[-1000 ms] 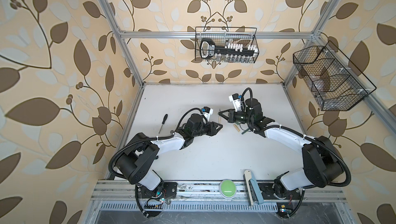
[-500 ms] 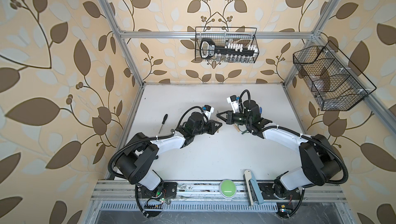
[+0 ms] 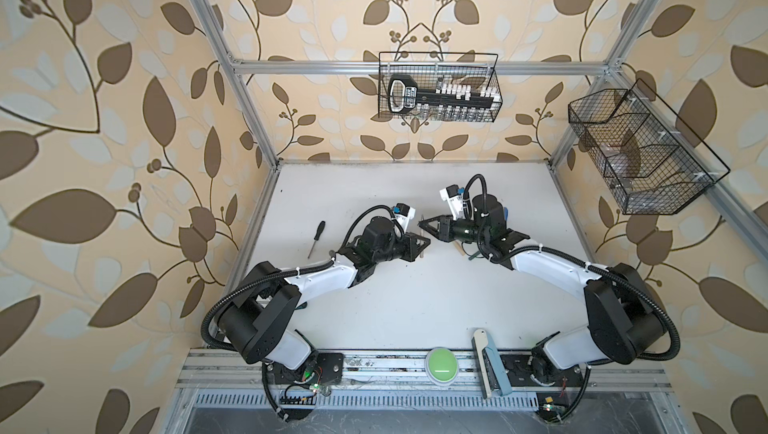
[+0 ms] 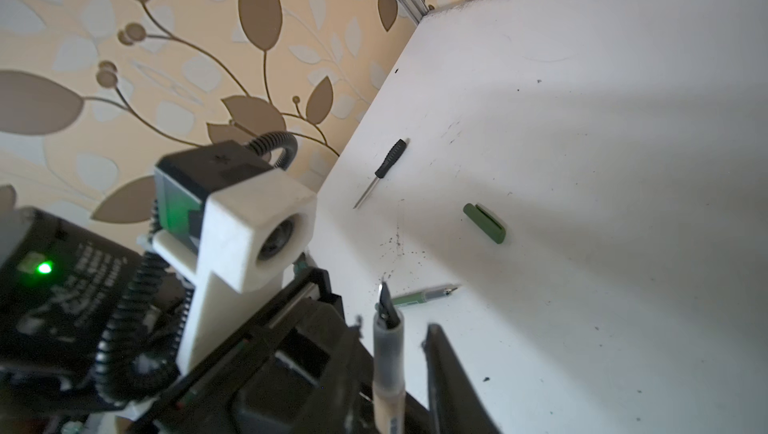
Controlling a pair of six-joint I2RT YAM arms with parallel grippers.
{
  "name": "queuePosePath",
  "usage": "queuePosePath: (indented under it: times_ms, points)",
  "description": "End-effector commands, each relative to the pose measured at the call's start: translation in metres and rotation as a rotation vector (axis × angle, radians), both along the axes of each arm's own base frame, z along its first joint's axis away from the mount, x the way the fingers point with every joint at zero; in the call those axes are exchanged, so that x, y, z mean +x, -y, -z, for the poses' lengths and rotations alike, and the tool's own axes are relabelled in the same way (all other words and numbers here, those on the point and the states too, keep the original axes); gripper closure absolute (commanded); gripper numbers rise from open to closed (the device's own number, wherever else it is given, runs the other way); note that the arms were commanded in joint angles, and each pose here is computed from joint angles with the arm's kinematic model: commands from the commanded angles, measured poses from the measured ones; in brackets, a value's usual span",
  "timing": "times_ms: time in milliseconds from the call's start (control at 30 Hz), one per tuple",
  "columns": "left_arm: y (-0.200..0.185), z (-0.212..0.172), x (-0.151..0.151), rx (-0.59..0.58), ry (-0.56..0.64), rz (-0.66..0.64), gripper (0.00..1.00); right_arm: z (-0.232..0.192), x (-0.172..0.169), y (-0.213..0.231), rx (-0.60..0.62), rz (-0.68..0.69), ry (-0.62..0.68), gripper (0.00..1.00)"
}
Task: Insert the pens into the pen caps
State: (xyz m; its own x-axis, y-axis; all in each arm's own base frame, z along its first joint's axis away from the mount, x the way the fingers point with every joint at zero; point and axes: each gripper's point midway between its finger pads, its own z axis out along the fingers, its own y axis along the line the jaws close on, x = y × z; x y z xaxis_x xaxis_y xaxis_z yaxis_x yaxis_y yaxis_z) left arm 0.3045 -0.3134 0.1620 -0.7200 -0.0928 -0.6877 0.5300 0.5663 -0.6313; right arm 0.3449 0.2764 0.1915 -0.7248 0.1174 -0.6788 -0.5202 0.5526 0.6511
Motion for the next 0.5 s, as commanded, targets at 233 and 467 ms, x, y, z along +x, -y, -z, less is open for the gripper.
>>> queuePosePath:
  times_ms: [233,467]
  points:
    - [-0.021,-0.01,-0.008,0.187,0.059,-0.007,1.0,0.025,0.006,0.096,-0.535,0.251,-0.08,0.5]
    - [-0.038,-0.016,-0.022,0.288,0.081,0.012,1.0,0.099,-0.004,0.118,-0.796,0.121,-0.322,0.47]
